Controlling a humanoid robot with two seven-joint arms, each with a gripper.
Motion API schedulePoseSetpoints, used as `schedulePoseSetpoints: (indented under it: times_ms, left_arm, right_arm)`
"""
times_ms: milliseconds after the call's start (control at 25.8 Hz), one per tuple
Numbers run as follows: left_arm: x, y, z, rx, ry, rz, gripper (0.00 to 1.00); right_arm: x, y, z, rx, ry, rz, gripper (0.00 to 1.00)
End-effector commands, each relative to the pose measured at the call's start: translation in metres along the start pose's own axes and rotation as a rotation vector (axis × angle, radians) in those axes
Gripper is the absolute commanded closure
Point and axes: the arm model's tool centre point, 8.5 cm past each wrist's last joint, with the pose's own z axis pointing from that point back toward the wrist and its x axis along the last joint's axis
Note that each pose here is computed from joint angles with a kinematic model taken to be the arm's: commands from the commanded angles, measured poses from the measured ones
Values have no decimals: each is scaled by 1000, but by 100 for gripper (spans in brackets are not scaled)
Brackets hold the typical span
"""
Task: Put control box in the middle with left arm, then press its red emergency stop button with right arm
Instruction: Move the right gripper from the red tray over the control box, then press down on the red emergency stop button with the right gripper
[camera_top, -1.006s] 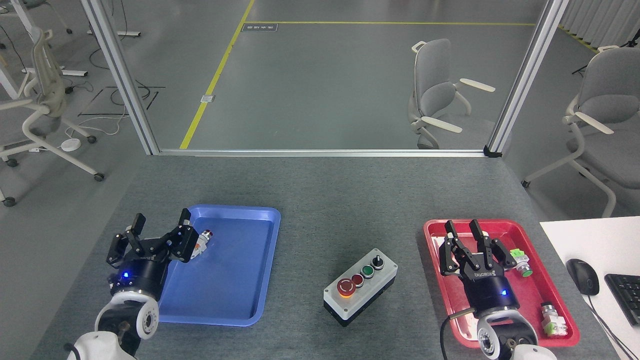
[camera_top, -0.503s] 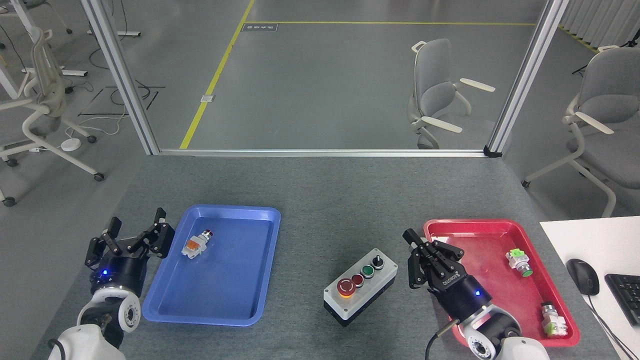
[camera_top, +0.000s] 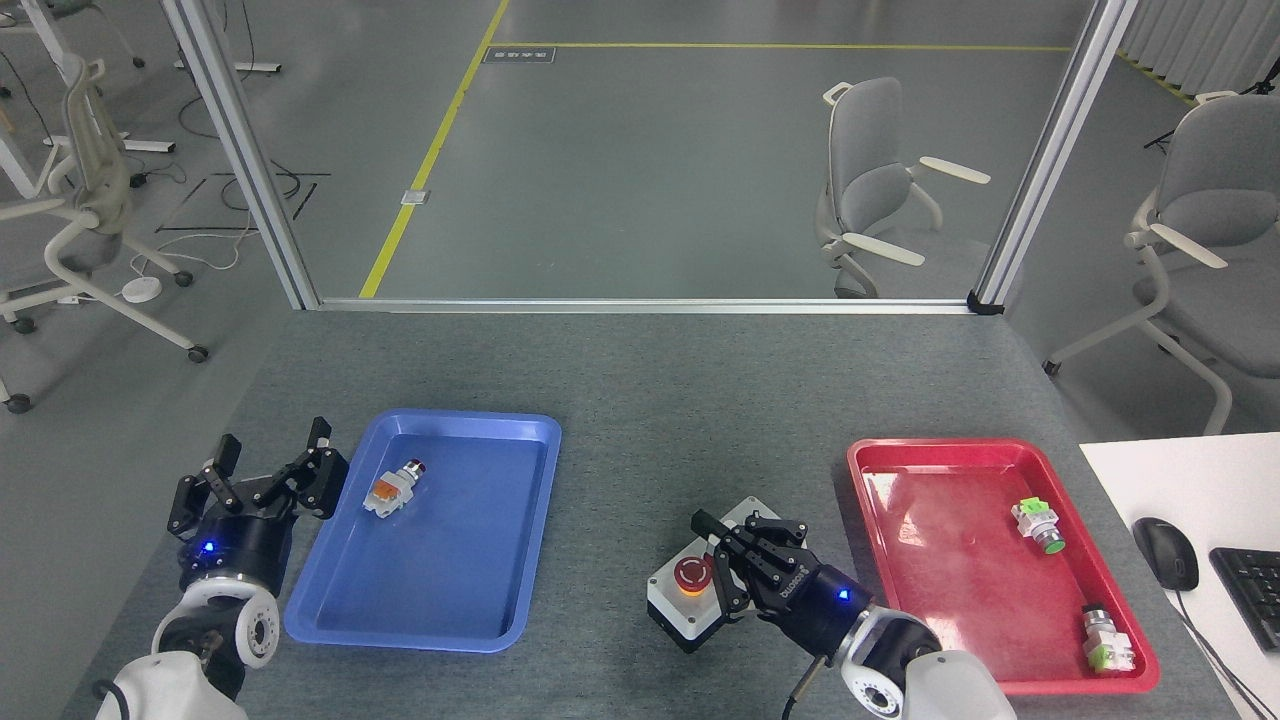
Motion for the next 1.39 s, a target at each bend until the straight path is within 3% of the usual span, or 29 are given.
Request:
schedulePoseSetpoints:
  times_ms: [0,116,387,619,851,1354]
  left_arm:
    - [0,0,0,-1,0,-2,1]
    - [1,-3,1,-8,0,-3,1]
    - [-3,-39,31,-97,9,-8,1]
    - [33,-69,53,-131,-23,58,1]
    - [34,-69,53,-130,-25,59,1]
    - [41,-71,54,-132,-22,91,1]
  right_arm:
    - [5,14,-1,48,-18,-3,100]
    - [11,24,-3,72,-25,-18,100]
    - [14,31,-5,86,-20,-33,100]
    - [13,34,-3,95,-14,-40,100]
    - [18,48,-3,125,-5,-66,100]
    - [23,65,-5,178,34,-53,100]
